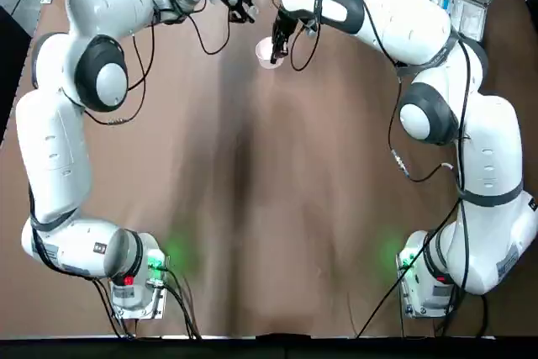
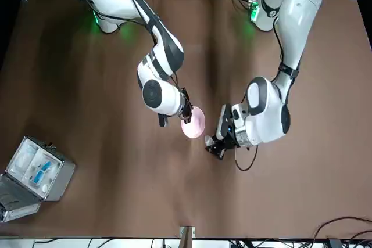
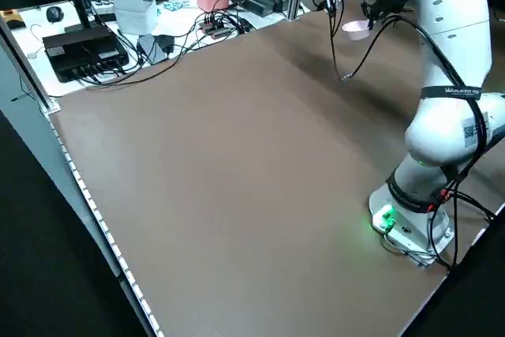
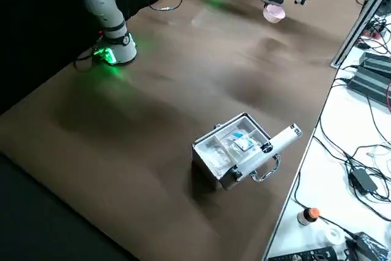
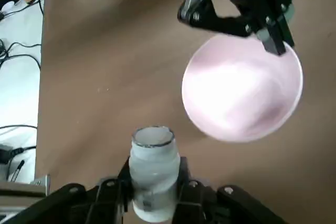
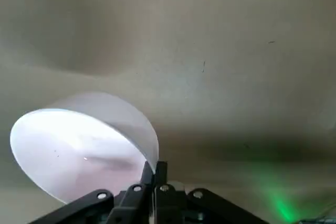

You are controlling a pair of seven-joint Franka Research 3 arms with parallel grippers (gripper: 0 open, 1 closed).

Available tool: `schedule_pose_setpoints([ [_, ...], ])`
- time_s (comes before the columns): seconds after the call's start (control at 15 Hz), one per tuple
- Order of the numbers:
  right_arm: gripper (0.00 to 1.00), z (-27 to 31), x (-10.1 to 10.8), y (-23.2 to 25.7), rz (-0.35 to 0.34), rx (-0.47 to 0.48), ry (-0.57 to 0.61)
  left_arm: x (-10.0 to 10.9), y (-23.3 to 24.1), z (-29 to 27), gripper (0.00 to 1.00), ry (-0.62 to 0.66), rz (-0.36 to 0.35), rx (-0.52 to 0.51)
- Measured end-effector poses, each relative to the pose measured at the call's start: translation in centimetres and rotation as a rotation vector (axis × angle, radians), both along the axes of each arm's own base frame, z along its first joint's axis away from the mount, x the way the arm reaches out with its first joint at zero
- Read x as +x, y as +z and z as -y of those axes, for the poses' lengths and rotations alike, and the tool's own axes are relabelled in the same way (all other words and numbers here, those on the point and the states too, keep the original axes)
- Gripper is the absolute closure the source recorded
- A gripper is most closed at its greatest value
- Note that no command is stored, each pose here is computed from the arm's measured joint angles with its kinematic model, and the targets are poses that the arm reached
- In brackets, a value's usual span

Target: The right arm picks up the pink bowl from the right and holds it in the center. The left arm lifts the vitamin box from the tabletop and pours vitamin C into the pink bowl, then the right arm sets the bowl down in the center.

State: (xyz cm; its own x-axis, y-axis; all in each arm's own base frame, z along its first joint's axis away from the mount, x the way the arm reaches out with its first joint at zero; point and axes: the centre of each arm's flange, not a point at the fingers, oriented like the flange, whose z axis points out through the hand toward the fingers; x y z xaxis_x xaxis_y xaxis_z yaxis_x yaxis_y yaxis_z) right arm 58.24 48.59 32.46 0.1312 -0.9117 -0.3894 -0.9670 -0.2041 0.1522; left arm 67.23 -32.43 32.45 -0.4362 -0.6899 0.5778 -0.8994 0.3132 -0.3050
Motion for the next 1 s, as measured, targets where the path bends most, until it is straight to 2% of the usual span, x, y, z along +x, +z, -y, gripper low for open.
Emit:
schedule_pose_setpoints([
  [0.27, 0.98, 0.0, 0.1, -0.1, 0.001, -0.001, -0.002, -2.0, -0.6, 3.7, 0.65, -0.020, 0.036, 0.054],
  [0.4, 0.98, 0.0, 0.0, -0.1, 0.000, 0.000, -0.001, -3.1, -1.4, 5.3, 0.65, -0.053, 0.093, 0.111],
  [1.0, 0.98, 0.1, 0.1, -0.2, 0.000, -0.002, -0.002, -4.2, -0.8, 6.7, 0.65, -0.176, 0.204, 0.236],
])
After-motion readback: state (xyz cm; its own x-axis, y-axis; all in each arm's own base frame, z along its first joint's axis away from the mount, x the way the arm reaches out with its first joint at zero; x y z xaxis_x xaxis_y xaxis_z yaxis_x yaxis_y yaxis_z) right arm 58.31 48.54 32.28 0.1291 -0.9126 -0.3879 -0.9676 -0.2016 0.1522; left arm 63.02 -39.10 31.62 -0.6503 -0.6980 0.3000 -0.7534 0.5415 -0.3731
